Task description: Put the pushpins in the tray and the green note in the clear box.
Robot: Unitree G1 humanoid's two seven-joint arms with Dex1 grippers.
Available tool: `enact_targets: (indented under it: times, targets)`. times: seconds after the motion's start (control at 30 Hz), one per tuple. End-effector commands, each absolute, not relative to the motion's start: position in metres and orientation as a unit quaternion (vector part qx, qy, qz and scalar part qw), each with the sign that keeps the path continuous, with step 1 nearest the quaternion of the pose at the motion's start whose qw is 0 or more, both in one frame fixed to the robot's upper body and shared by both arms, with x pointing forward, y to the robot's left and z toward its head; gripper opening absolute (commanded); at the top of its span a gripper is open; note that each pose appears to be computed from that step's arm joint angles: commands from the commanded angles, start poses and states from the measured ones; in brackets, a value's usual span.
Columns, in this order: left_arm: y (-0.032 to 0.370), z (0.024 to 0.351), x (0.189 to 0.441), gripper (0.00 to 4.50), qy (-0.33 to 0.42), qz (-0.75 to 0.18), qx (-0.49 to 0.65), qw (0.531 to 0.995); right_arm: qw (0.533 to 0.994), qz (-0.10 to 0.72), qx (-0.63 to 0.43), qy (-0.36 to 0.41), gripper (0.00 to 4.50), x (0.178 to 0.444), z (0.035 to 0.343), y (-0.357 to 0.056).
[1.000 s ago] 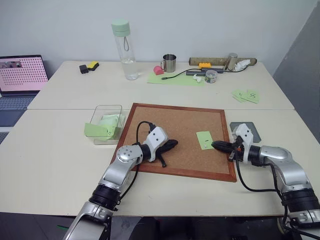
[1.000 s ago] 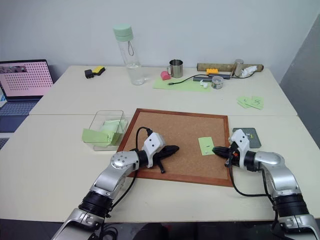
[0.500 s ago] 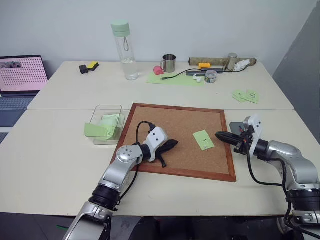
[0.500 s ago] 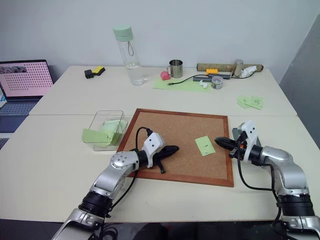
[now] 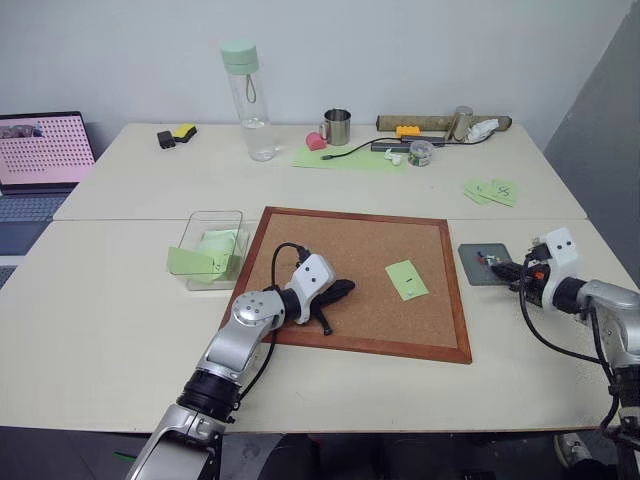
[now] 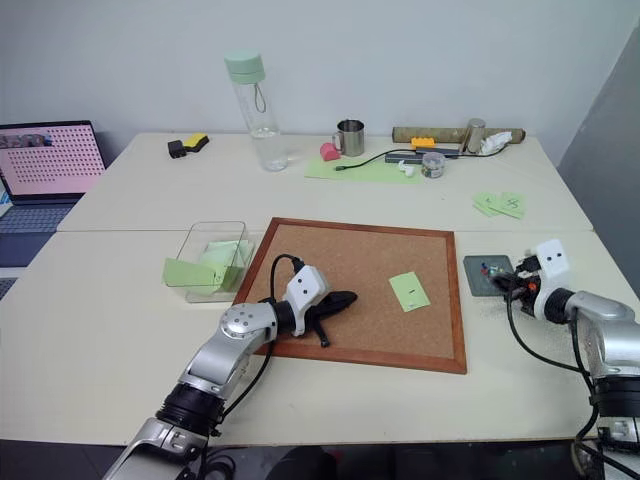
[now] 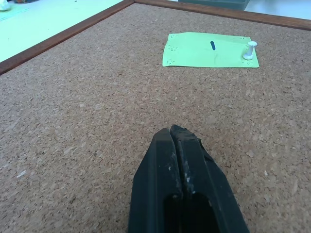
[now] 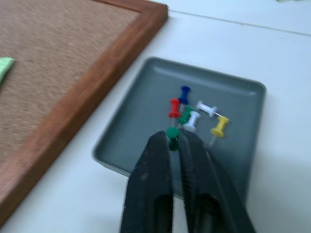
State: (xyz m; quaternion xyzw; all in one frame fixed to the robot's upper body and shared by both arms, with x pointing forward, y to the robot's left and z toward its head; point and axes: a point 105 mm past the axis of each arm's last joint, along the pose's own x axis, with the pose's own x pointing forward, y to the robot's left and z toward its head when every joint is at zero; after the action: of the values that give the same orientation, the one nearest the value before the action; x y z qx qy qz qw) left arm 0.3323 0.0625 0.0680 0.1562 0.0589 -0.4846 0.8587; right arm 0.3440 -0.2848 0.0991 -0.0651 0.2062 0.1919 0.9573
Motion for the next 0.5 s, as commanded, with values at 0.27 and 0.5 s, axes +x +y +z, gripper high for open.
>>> enact_targets:
  times: [0.27, 0.5]
  targets:
    - [0.074, 0.039, 0.324, 0.00, 0.116, -0.486, 0.169, 0.849, 0.953, 0.217, -0.127, 0.169, 2.75, 0.348, 0.123, -0.279]
    - [0.074, 0.038, 0.324, 0.00, 0.116, -0.488, 0.171, 0.848, 0.900, 0.375, -0.180, 0.129, 3.52, 0.322, 0.134, -0.219]
